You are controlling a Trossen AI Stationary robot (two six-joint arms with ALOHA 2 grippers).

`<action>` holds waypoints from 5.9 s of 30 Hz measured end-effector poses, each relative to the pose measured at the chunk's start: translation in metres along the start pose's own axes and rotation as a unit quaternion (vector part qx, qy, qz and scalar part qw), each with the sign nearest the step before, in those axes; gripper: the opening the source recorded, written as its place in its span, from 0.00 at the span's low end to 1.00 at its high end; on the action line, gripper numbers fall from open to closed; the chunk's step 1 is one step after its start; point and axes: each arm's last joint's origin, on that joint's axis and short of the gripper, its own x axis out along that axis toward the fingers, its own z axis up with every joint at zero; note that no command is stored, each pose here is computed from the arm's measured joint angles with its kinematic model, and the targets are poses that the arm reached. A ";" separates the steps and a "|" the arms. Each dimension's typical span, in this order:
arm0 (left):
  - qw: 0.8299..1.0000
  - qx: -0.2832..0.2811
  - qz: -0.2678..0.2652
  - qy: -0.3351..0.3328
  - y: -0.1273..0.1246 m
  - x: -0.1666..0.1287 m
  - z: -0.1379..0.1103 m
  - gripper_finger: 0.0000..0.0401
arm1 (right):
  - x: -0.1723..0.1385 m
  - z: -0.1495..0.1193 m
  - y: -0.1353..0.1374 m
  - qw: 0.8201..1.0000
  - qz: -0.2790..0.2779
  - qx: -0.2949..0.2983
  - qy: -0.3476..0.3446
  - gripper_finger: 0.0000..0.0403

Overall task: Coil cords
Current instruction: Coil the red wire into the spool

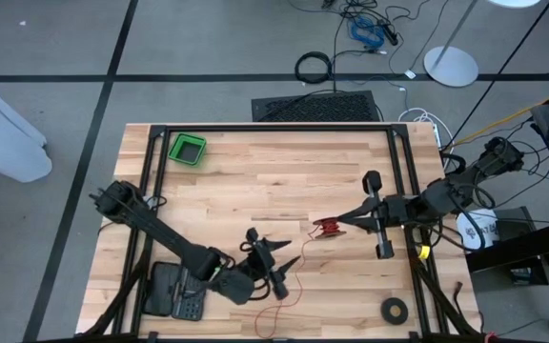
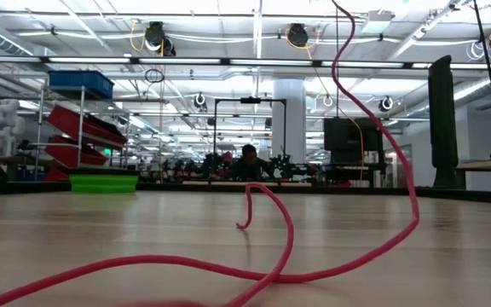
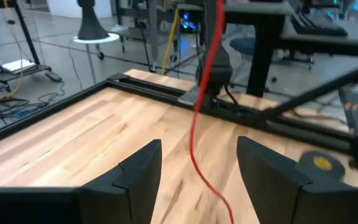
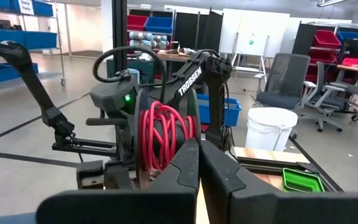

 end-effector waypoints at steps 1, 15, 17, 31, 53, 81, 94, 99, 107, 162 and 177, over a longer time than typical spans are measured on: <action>1.000 -0.004 0.002 -0.003 0.000 0.003 0.000 0.54 | 0.000 0.000 0.000 1.000 0.000 0.000 0.001 0.00; 0.998 0.022 -0.008 -0.058 -0.017 0.011 -0.013 0.54 | 0.000 -0.002 0.000 1.000 0.002 0.005 0.008 0.00; 0.998 0.025 -0.007 -0.061 -0.018 0.012 -0.016 0.54 | 0.000 -0.002 0.000 1.000 0.002 0.005 0.008 0.00; 0.992 -0.025 -0.090 -0.090 -0.023 0.015 -0.009 0.54 | 0.000 -0.002 0.000 1.000 0.002 0.004 0.011 0.00; 0.993 0.027 -0.041 -0.107 -0.012 0.008 0.016 0.54 | 0.000 -0.005 0.001 1.000 0.004 -0.002 0.024 0.00; 0.982 -0.054 -0.115 -0.142 0.170 0.009 0.019 0.54 | -0.031 0.031 -0.024 0.992 -0.059 -0.047 -0.100 0.00; 0.974 -0.039 -0.161 -0.152 0.139 0.052 0.038 0.54 | -0.021 0.026 -0.028 0.991 -0.083 -0.063 -0.083 0.00; 0.976 -0.052 -0.131 -0.164 0.141 0.056 0.041 0.54 | -0.022 0.027 -0.029 0.991 -0.083 -0.061 -0.085 0.00; 0.970 -0.069 -0.156 -0.176 0.137 0.053 0.044 0.54 | -0.021 0.024 -0.028 0.993 -0.077 -0.056 -0.075 0.00; 0.971 0.035 -0.119 -0.203 0.076 0.086 0.029 0.53 | -0.021 0.022 -0.028 0.993 -0.077 -0.066 -0.065 0.00; 0.974 0.040 -0.111 -0.193 0.076 0.087 0.028 0.35 | -0.021 0.022 -0.028 0.993 -0.078 -0.068 -0.065 0.00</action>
